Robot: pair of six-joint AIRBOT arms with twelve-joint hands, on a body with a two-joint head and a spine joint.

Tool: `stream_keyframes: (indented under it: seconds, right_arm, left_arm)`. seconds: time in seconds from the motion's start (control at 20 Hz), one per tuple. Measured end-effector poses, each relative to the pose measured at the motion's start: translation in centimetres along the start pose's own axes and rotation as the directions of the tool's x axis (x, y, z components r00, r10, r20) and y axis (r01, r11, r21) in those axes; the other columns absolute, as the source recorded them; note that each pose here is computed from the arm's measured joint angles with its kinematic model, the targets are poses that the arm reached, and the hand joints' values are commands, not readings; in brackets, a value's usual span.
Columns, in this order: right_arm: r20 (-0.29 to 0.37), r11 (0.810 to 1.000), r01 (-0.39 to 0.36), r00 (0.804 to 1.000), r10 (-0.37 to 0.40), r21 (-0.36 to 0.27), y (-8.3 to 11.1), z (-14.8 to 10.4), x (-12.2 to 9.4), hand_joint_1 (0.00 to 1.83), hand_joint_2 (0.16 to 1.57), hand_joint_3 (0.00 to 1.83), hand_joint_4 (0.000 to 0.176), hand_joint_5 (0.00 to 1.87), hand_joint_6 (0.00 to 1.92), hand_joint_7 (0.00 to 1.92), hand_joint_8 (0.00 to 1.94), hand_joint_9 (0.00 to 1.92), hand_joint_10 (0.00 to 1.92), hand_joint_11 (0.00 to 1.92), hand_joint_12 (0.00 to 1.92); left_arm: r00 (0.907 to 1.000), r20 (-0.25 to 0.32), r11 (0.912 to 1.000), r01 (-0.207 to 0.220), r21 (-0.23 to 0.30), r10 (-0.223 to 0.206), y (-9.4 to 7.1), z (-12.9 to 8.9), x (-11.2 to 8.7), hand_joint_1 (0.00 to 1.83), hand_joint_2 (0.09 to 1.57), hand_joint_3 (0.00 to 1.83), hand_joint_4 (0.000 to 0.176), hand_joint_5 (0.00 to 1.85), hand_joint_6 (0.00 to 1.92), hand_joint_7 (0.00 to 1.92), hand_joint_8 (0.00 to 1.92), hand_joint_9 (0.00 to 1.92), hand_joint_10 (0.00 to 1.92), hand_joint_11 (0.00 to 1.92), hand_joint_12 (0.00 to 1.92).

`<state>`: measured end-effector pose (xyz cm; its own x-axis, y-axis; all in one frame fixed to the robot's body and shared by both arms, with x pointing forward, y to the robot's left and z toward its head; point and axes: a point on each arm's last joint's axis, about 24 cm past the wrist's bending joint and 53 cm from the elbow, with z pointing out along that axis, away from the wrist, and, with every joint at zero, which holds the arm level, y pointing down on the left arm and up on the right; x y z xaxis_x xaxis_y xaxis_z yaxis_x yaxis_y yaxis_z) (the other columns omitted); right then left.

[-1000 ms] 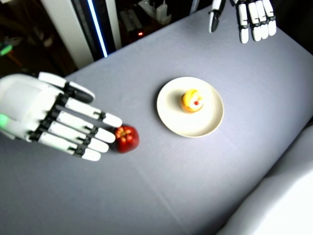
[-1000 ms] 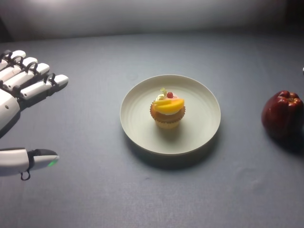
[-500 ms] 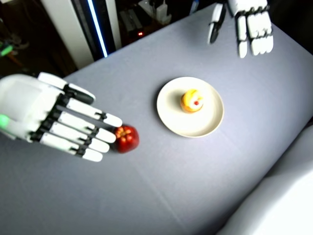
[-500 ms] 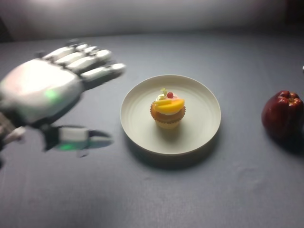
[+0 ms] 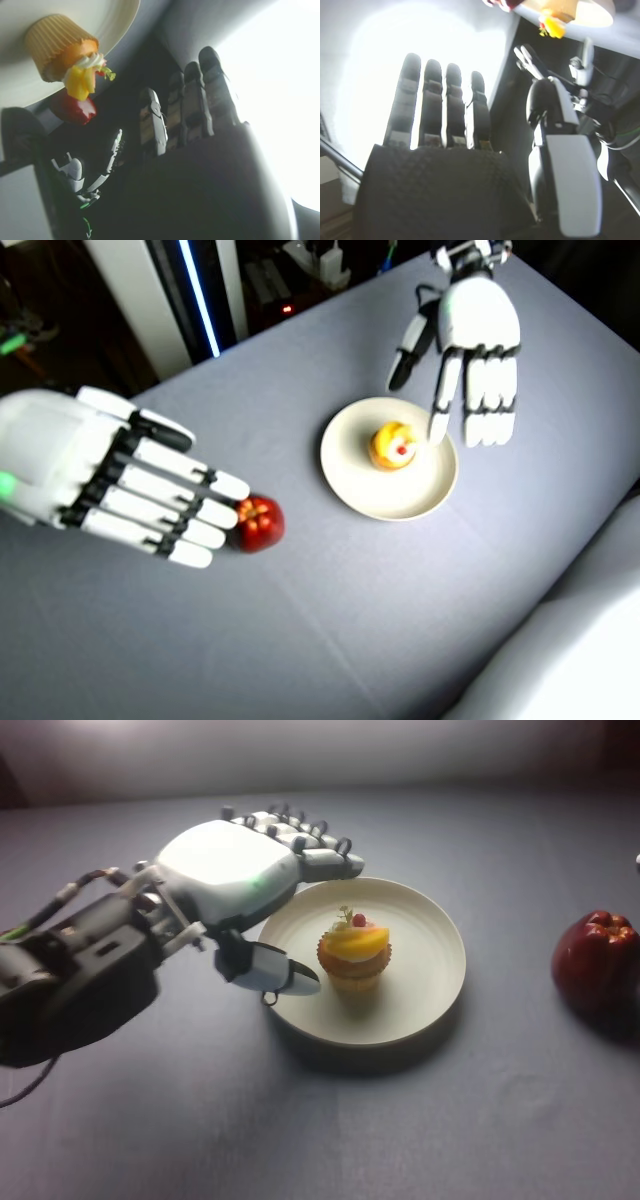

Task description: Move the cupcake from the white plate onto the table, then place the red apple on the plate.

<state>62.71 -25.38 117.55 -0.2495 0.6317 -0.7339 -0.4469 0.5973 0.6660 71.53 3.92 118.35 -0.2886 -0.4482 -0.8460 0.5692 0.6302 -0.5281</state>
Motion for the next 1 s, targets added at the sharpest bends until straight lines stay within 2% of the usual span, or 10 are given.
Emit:
stream_keyframes:
  seconds: [0.05,0.1,0.2,0.4,0.45,0.5,0.65,0.7,0.85,1.0]
  right_arm:
    - [0.002,1.0,-0.002,1.0,0.002,0.006,-0.2,0.0,0.0,0.58,1.24,0.0,0.032,0.38,0.0,0.34,0.01,0.31,0.01,0.22,0.2]
    - [0.002,1.0,-0.003,1.0,0.003,0.007,-0.2,0.0,0.0,0.56,1.25,0.0,0.032,0.37,0.0,0.33,0.0,0.3,0.0,0.22,0.2]
    - [0.003,1.0,-0.003,1.0,0.003,0.002,-0.1,0.0,0.1,0.64,1.25,0.0,0.018,0.38,0.0,0.33,0.0,0.29,0.0,0.2,0.19]
    - [0.0,1.0,-0.004,1.0,0.004,0.001,-0.2,0.1,0.2,0.58,1.25,0.0,0.043,0.39,0.0,0.35,0.0,0.28,0.0,0.16,0.17]
    - [0.004,1.0,-0.005,1.0,0.005,0.002,-0.2,0.1,0.1,0.58,1.25,0.0,0.048,0.41,0.01,0.36,0.01,0.31,0.01,0.24,0.2]
    - [0.005,1.0,-0.005,1.0,0.005,0.002,-0.2,0.1,0.1,0.58,1.25,0.0,0.048,0.41,0.01,0.36,0.01,0.31,0.01,0.24,0.2]
    - [0.005,1.0,-0.007,1.0,0.007,0.004,-0.3,0.1,0.2,0.6,1.25,0.0,0.033,0.41,0.0,0.36,0.0,0.31,0.0,0.27,0.21]
    - [0.005,1.0,-0.008,1.0,0.008,0.004,-0.3,0.1,0.2,0.6,1.26,0.0,0.028,0.41,0.0,0.35,0.0,0.31,0.0,0.28,0.21]
    - [0.007,1.0,-0.01,1.0,0.01,0.005,-0.3,0.1,0.1,0.62,1.26,0.0,0.019,0.41,0.0,0.37,0.0,0.33,0.01,0.3,0.22]
    - [0.008,1.0,-0.01,1.0,0.01,0.006,-0.3,0.1,0.2,0.64,1.25,0.0,0.026,0.42,0.0,0.38,0.0,0.33,0.0,0.3,0.23]
  left_arm:
    - [0.9999,-0.011,1.0,0.004,-0.004,-0.004,0.0,0.5,0.5,0.92,0.86,0.0,0.1,0.43,0.0,0.37,0.0,0.31,0.0,0.0,0.67]
    - [0.9996,-0.026,0.9999,0.01,-0.005,-0.011,-0.1,1.1,1.2,0.88,0.88,0.0,0.13,0.41,0.0,0.35,0.0,0.28,0.0,0.0,0.62]
    - [0.9987,-0.047,0.9998,0.021,0.0,-0.021,-0.8,2.1,2.3,0.85,0.87,0.0,0.134,0.41,0.0,0.35,0.0,0.3,0.0,0.0,0.75]
    - [0.9973,-0.062,0.9992,0.039,-0.006,-0.039,-0.9,2.9,3.3,0.86,0.88,0.0,0.162,0.42,0.01,0.35,0.01,0.34,0.01,0.0,0.85]
    - [0.997,-0.066,0.9991,0.041,-0.01,-0.041,-0.8,2.9,3.4,0.87,0.93,0.0,0.128,0.5,0.01,0.45,0.01,0.41,0.01,0.0,0.94]
    - [0.9971,-0.065,0.9992,0.039,-0.011,-0.04,-0.7,3.0,3.4,0.87,0.93,0.0,0.128,0.5,0.01,0.45,0.01,0.41,0.01,0.0,0.94]
    - [0.9967,-0.068,0.9989,0.044,-0.017,-0.045,-0.6,3.1,3.5,1.12,1.02,0.0,0.007,0.84,0.01,0.79,0.03,0.84,0.13,0.37,1.24]
    - [0.9964,-0.068,0.9986,0.049,-0.021,-0.05,-0.5,3.1,3.6,1.23,1.05,0.0,0.0,1.18,0.28,0.97,0.85,1.03,0.29,0.59,1.26]
    - [0.997,-0.053,0.9983,0.056,-0.015,-0.057,-0.6,3.2,3.1,1.28,1.06,0.0,0.0,1.19,0.44,1.07,1.03,0.98,0.93,0.67,1.48]
    - [0.9971,-0.051,0.9984,0.056,-0.009,-0.056,-1.0,2.7,2.6,1.24,1.11,0.0,0.0,1.13,0.63,0.9,1.21,0.89,0.84,0.66,1.44]
